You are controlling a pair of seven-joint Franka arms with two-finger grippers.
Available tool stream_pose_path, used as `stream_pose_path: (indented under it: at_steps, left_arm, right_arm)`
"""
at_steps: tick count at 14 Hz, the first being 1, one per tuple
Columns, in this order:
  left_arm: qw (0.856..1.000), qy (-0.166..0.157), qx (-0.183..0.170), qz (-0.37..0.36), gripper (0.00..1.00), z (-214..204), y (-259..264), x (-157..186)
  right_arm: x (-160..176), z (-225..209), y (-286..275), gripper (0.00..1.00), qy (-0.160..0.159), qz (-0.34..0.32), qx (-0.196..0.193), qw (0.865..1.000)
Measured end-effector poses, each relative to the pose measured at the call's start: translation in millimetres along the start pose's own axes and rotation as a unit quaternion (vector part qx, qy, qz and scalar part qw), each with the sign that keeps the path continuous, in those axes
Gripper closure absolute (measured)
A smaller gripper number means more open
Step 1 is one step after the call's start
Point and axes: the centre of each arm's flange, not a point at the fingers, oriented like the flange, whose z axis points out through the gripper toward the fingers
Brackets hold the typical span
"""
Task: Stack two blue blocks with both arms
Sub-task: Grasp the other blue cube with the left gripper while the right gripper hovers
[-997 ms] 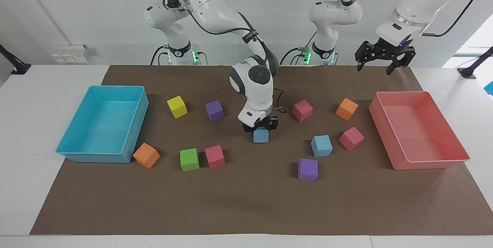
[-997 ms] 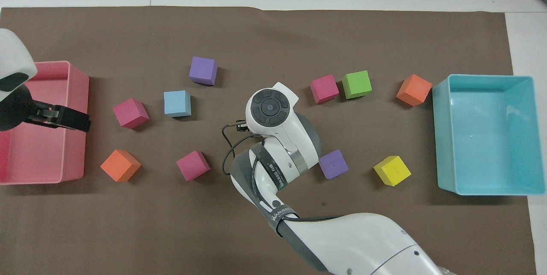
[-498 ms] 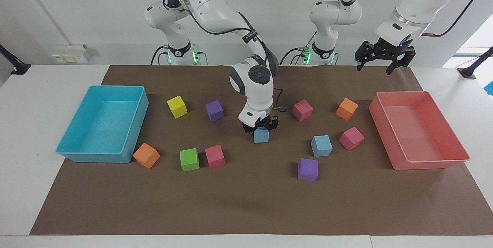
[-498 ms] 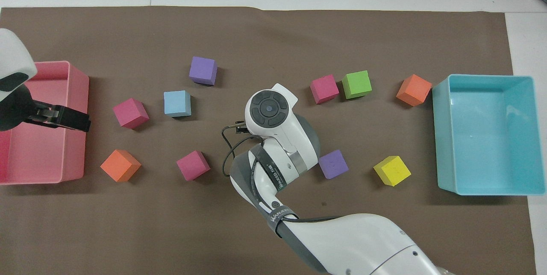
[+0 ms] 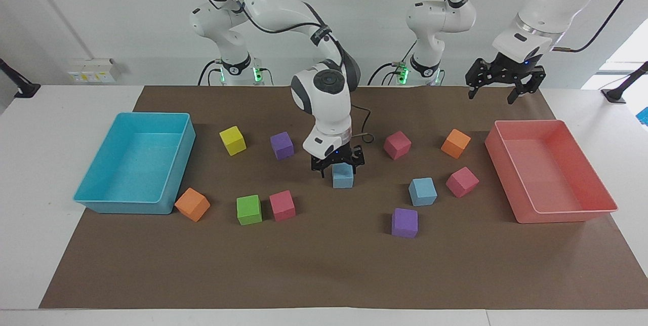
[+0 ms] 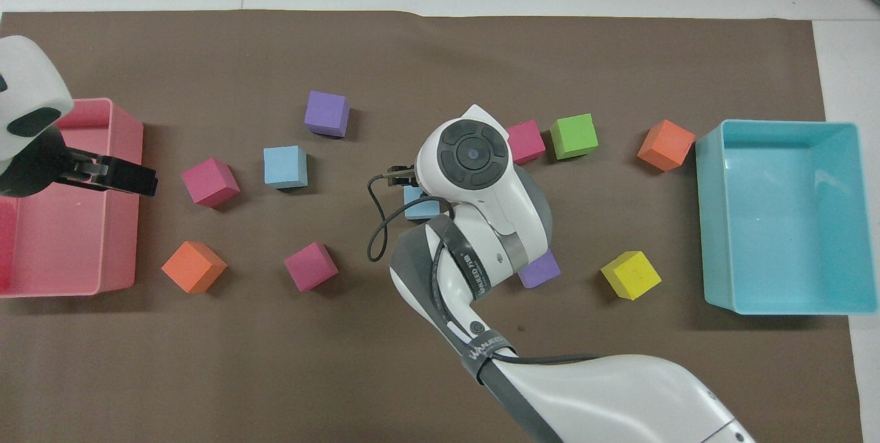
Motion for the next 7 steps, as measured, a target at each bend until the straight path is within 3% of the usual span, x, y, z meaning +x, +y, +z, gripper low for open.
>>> stream_pose_path:
  at_steps: [4, 5, 7]
  left_arm:
    - [1.000, 0.013, 0.000, 0.010, 0.00, 35.5, 10.4, 14.6]
    - [1.000, 0.016, 0.000, 0.010, 0.00, 45.3, 13.1, 16.7]
    - [1.000, 0.021, -0.001, -0.003, 0.00, 63.7, 18.2, 20.6]
  right_arm:
    - [23.5, -33.2, 43.6, 0.00, 0.010, 0.032, 0.003, 0.999]
    - [24.7, -35.9, 52.1, 0.00, -0.002, 0.043, 0.006, 0.999]
    - [21.0, -36.2, 52.9, 0.00, -0.038, 0.078, 0.054, 0.995]
